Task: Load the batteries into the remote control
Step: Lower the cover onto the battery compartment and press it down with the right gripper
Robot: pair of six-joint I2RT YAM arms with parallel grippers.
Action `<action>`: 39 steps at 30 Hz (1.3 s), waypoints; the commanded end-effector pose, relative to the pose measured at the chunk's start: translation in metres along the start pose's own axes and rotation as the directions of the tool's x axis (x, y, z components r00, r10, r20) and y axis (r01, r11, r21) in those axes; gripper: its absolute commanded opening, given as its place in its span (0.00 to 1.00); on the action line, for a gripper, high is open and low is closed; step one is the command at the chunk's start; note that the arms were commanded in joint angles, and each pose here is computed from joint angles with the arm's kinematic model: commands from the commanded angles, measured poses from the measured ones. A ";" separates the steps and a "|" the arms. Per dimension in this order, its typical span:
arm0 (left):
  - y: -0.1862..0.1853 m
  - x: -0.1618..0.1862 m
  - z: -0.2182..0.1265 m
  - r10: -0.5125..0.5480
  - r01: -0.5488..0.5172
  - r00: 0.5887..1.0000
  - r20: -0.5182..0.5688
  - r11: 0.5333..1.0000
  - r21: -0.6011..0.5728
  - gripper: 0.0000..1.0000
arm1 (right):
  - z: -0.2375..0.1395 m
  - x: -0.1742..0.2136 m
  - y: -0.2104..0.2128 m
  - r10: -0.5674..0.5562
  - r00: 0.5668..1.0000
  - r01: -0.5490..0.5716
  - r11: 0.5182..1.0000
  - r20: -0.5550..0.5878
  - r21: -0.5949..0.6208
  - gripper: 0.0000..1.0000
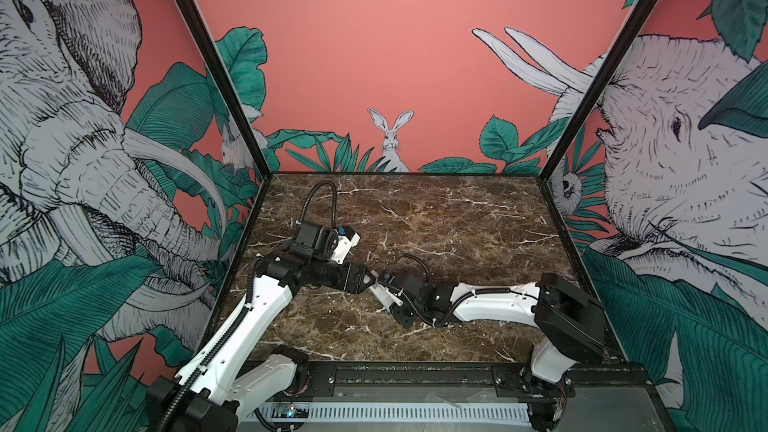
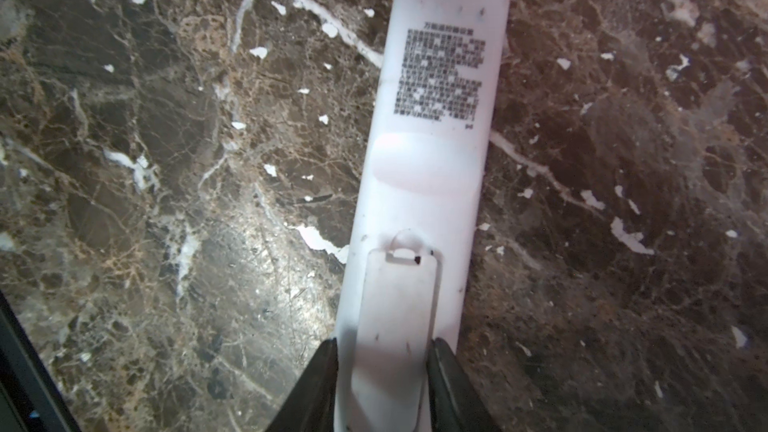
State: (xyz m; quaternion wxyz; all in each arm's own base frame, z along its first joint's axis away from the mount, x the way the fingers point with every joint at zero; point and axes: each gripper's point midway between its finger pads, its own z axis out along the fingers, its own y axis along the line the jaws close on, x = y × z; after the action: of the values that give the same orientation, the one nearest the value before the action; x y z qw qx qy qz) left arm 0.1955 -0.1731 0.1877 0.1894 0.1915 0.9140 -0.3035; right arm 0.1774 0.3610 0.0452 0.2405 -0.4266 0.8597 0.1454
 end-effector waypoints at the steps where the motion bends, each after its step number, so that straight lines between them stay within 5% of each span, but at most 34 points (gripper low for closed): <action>1: 0.002 0.004 -0.003 0.009 -0.009 1.000 0.007 1.000 -0.008 0.99 | -0.009 -0.010 0.002 -0.011 1.000 0.011 1.000 0.018 0.005 0.39; 8: 0.003 0.003 -0.004 0.010 -0.009 1.000 0.013 1.000 -0.019 0.99 | -0.025 -0.026 0.002 -0.001 0.998 0.002 1.000 0.066 -0.002 0.37; 22: 0.003 0.002 -0.006 0.014 -0.013 1.000 0.025 0.999 -0.029 0.99 | 0.002 -0.024 -0.010 0.054 0.998 -0.054 0.998 0.011 0.021 0.13; 39: 0.004 0.001 -0.005 0.013 -0.012 1.000 0.022 0.999 -0.031 0.99 | 0.006 0.019 -0.007 0.081 0.992 -0.082 0.997 -0.099 -0.005 0.13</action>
State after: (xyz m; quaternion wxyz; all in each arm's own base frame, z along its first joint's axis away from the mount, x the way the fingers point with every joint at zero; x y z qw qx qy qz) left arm 0.1967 -0.1691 0.1909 0.2035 0.1897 0.9145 -0.2938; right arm 0.1918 0.3662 0.0494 0.2365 -0.3909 0.8754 0.1576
